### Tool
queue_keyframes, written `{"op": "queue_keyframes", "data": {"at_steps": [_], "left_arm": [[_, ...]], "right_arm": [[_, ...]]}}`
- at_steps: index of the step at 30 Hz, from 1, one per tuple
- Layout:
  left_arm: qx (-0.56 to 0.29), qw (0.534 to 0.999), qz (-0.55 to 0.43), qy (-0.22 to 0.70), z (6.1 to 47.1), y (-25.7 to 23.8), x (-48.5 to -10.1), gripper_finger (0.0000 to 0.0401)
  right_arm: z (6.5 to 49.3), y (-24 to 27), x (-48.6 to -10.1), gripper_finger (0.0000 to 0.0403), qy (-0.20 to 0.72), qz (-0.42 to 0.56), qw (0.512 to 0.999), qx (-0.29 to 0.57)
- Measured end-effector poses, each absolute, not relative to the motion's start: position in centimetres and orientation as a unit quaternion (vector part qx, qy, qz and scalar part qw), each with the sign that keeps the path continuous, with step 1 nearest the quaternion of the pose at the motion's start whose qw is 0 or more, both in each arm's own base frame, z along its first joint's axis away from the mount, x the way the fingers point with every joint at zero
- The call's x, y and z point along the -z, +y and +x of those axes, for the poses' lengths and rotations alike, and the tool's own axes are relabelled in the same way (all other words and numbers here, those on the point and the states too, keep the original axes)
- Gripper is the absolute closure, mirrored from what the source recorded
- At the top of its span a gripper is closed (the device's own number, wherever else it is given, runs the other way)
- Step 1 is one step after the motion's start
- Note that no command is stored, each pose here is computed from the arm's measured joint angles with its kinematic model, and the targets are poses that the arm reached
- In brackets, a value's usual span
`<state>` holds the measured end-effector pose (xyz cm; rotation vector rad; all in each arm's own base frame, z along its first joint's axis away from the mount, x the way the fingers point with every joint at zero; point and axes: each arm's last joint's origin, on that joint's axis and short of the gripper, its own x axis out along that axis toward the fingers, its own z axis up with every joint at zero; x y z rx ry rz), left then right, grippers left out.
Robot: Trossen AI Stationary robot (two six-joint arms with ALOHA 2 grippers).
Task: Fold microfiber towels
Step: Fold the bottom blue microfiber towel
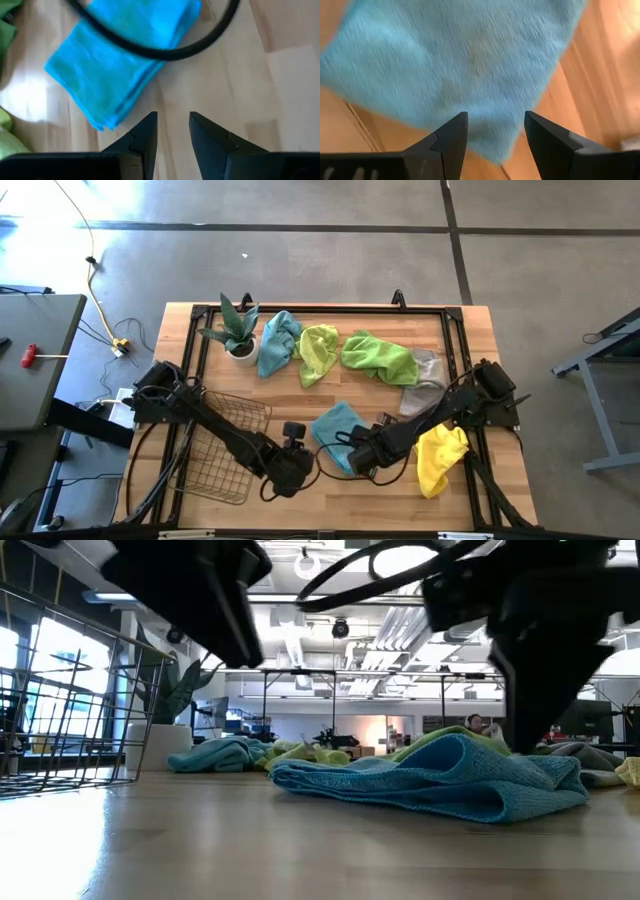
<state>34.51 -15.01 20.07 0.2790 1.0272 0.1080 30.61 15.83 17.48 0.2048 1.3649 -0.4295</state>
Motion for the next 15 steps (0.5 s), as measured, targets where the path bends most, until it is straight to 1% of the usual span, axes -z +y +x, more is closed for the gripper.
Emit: {"op": "queue_keyframes", "data": {"at_steps": [4, 9, 12, 15], "left_arm": [[-0.059, 0.866, 0.134, 0.478, 35.6, -13.3, -20.2, 0.0298], [-0.072, 0.870, 0.130, 0.470, 36.8, -10.7, -20.4, 0.0298], [-0.068, 0.875, 0.117, 0.466, 37.5, -9.3, -20.5, 0.0298], [-0.050, 0.886, 0.098, 0.450, 38.0, -7.9, -19.7, 0.0298]], "right_arm": [[29.4, 16.7, -17.8, 0.0215, 0.644, 0.064, 0.735, 0.201], [28.5, 17.2, -17.5, 0.0215, 0.651, 0.041, 0.729, 0.208], [27.1, 16.5, -17.1, 0.0215, 0.671, 0.004, 0.698, 0.250], [26.0, 15.8, -16.6, 0.0215, 0.682, -0.003, 0.673, 0.286]]}}
